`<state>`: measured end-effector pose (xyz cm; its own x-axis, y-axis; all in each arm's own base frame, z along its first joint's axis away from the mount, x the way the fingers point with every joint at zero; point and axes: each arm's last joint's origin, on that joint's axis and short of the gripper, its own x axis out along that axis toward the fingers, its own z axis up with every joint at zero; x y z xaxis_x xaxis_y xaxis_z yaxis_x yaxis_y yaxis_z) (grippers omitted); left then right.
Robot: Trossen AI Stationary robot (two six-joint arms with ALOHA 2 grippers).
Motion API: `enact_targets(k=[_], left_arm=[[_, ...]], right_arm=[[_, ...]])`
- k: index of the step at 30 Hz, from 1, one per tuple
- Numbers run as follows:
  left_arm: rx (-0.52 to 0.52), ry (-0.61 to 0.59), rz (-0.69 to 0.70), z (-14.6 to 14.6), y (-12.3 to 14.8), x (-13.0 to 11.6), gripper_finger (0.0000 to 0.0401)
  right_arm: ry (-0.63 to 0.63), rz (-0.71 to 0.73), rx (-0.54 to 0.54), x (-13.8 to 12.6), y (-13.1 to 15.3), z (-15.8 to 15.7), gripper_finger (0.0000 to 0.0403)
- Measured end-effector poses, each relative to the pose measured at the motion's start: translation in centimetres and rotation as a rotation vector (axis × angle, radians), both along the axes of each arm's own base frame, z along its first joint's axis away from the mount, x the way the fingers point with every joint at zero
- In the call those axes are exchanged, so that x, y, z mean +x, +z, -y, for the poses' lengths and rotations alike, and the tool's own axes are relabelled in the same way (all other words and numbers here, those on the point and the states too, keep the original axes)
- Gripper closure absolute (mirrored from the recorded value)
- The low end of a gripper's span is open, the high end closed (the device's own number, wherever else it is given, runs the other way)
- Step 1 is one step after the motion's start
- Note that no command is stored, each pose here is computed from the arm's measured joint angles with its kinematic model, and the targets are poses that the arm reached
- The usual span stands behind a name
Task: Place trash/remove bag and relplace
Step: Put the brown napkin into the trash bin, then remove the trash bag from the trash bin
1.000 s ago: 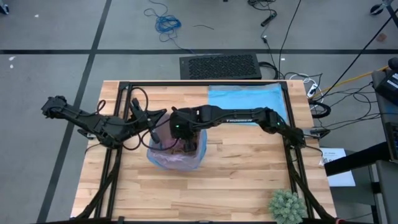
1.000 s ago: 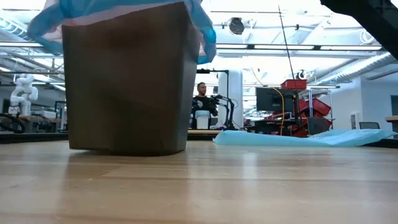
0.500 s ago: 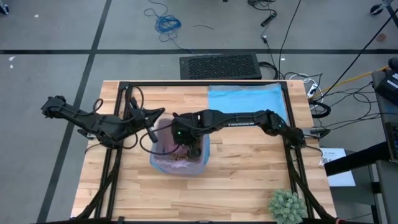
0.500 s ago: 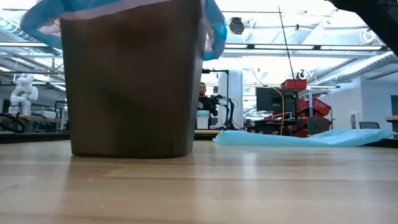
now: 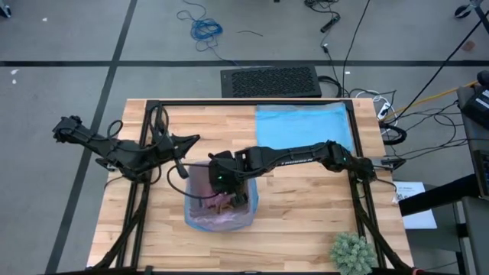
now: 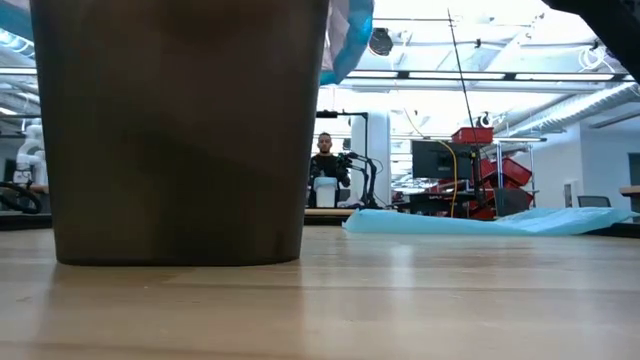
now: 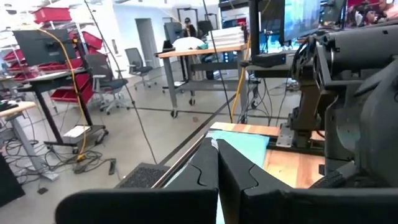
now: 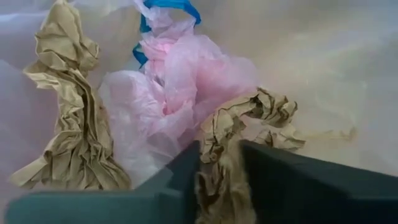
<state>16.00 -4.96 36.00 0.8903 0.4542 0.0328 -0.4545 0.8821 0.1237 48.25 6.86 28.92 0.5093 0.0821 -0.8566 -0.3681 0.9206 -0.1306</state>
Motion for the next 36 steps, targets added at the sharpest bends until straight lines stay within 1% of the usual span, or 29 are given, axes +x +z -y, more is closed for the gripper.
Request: enact_targets(k=[4,7,9,12,17,24,27,36], left_arm=[[0.005,-0.014,-0.001,0.2,0.0,-0.1,0.0401],[0.025,-0.023,-0.010,0.4,0.0,-0.2,0.0401],[0.029,-0.029,-0.012,0.5,0.0,-0.2,0.0401],[0.046,-0.035,-0.020,0.6,0.0,-0.2,0.0401],[0.047,-0.043,-0.012,0.7,0.5,-0.3,0.0401],[0.057,-0.052,0.002,0.7,1.3,-0.6,0.0401],[0.054,-0.052,0.008,0.7,1.6,-0.7,0.0401],[0.053,-0.052,0.009,0.7,1.6,-0.7,0.0401]], right_arm=[[0.004,0.005,0.000,0.0,0.0,-0.2,0.0232],[0.015,0.022,0.004,0.1,0.1,-0.7,0.0193],[0.025,0.030,0.006,0.1,0.2,-1.1,0.0174],[0.051,0.045,0.000,0.1,0.4,-1.6,0.0156],[0.088,0.106,-0.008,-0.1,1.5,-2.5,0.0152],[0.119,0.192,-0.031,-0.8,3.8,-2.5,0.0159],[0.116,0.212,-0.030,-0.9,4.3,-2.3,0.0159],[0.071,0.168,-0.023,-0.9,3.9,-1.0,0.0160]])
